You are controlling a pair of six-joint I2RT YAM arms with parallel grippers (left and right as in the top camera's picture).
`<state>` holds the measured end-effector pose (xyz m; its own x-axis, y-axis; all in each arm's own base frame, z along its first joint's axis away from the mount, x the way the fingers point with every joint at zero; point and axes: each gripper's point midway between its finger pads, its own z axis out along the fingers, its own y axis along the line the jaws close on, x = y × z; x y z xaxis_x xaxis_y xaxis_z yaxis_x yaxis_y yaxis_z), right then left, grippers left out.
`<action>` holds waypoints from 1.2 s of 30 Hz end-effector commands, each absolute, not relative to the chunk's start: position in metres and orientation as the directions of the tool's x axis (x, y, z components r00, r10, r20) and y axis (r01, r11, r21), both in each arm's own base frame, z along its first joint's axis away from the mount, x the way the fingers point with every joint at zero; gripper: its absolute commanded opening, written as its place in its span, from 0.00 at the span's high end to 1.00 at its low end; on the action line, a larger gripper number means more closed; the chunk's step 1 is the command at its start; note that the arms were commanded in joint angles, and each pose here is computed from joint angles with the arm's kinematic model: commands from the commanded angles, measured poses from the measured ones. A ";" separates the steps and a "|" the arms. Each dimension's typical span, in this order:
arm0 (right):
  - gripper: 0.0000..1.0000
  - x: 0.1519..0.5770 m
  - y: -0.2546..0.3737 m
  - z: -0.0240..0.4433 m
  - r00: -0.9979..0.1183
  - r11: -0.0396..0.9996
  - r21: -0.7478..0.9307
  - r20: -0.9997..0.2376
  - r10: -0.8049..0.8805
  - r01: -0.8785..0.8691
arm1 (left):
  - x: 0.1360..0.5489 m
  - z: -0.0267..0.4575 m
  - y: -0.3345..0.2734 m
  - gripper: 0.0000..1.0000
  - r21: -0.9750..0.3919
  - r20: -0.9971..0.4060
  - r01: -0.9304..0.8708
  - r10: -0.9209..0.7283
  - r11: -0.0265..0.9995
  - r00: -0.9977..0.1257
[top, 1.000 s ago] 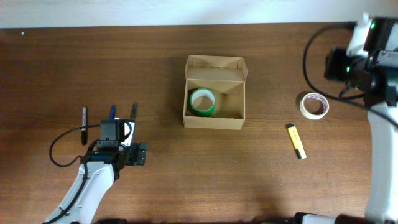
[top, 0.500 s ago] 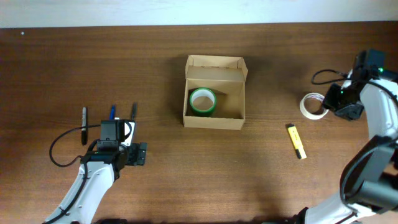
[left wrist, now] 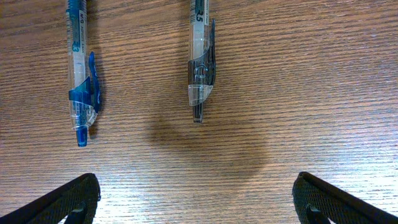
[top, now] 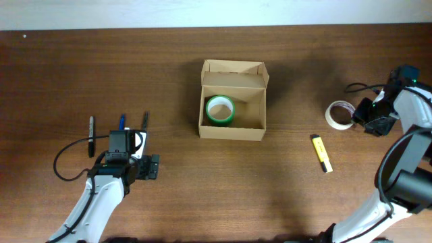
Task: Pack container
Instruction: 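Grasp the white masking tape roll with the right gripper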
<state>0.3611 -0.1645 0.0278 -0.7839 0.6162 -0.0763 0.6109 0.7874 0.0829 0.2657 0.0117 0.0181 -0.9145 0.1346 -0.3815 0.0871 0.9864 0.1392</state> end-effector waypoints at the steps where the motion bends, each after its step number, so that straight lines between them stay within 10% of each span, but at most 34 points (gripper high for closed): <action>1: 0.53 0.368 -0.157 0.018 -0.782 0.783 0.117 -0.061 0.620 0.611 | 0.269 0.020 0.011 0.01 0.124 -0.389 0.078 0.121 0.989 -0.913; 20: 0.63 0.366 -0.160 -0.018 -0.759 0.758 0.065 -0.016 0.651 0.649 | 0.269 0.020 0.011 0.01 0.124 -0.389 0.078 0.121 0.989 -0.913; 22: 0.92 0.366 -0.158 -0.018 -0.760 0.758 0.074 -0.010 0.650 0.648 | 0.269 0.020 0.011 0.01 0.124 -0.389 0.078 0.121 0.989 -0.913; 26: 0.96 0.368 -0.143 -0.015 -0.765 0.755 0.139 0.029 0.643 0.640 | 0.269 0.020 0.011 0.01 0.124 -0.389 0.078 0.121 0.989 -0.913; 36: 0.96 0.410 -0.075 0.106 -0.890 0.834 0.426 -0.125 0.439 0.351 | 0.269 0.020 0.011 0.01 0.124 -0.389 0.078 0.121 0.989 -0.913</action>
<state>0.3766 -0.1017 0.0275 -0.8398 0.5384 0.0694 0.5327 0.7927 0.2962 0.2657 0.0117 0.0181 -0.9145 0.1346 -0.3815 0.0871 0.9864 0.1392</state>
